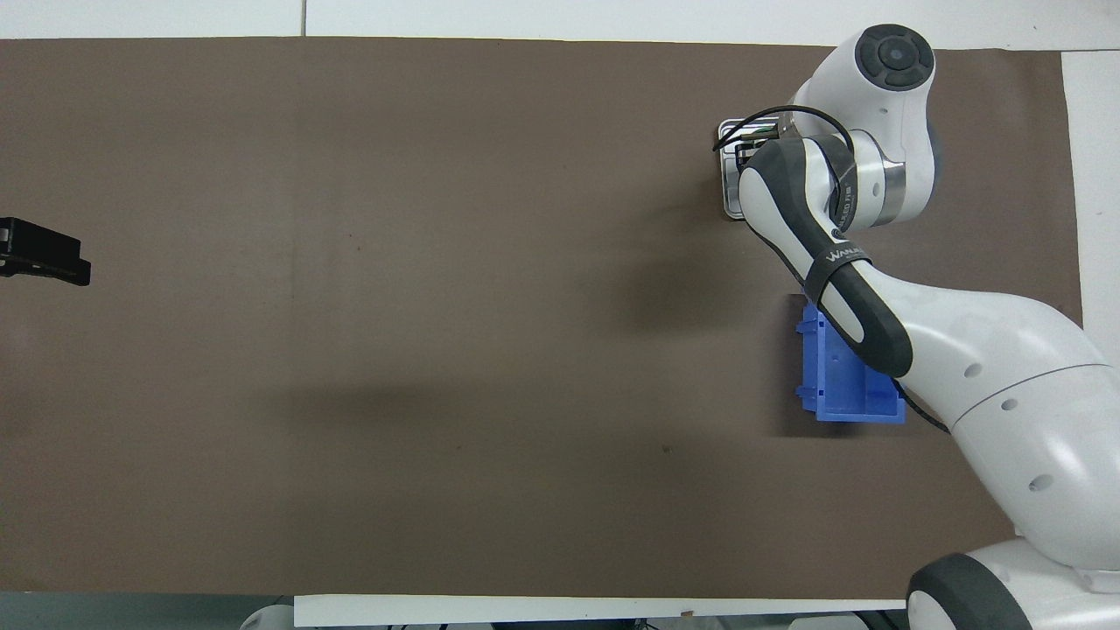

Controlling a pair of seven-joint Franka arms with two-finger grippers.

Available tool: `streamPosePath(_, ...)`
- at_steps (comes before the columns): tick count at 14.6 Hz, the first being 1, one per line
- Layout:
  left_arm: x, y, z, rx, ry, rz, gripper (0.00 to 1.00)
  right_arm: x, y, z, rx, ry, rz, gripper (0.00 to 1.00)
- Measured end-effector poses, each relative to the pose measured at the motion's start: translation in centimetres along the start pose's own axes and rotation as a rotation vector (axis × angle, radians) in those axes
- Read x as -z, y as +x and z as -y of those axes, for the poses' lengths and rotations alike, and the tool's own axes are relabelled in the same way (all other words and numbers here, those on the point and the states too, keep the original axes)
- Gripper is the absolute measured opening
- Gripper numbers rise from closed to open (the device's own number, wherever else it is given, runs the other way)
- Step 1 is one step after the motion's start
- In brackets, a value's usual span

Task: Place and press button with both arms
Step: 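Reach the right gripper to the metal tray and grasp a green button, then carry the green button with the right gripper to the table center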

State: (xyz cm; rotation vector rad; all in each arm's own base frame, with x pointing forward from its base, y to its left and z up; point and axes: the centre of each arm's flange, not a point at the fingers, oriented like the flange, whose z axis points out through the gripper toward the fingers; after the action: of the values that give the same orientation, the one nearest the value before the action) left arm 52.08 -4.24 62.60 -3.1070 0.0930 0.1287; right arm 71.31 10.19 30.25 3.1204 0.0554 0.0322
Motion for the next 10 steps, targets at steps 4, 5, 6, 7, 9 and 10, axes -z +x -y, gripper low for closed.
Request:
streamPosePath(4, 0.0, 0.0, 0.0, 0.001, 0.000, 0.000, 1.00, 5.9, -1.7, 4.2, -0.025, 0.021, 0.056, 0.41)
streamPosePath(5, 0.0, 0.0, 0.0, 0.001, 0.000, 0.000, 1.00, 8.0, -2.6, 6.0, -0.050, 0.022, 0.065, 0.41)
streamPosePath(6, 0.0, 0.0, 0.1, 0.001, 0.000, -0.001, 1.00, 9.9, -3.6, 8.1, -0.085, 0.021, 0.071, 0.41)
streamPosePath(7, 0.0, 0.0, 0.1, 0.001, 0.000, -0.001, 1.00, 11.2, -4.6, 10.4, -0.128, 0.019, 0.074, 0.41)
streamPosePath(9, 0.0, 0.0, 0.1, 0.001, 0.000, -0.001, 1.00, 12.3, -6.7, 15.8, -0.232, 0.012, 0.076, 0.41)
streamPosePath(10, 0.0, 0.0, 0.1, 0.001, 0.000, -0.001, 1.00, 12.2, -7.7, 18.3, -0.289, 0.006, 0.079, 0.41)
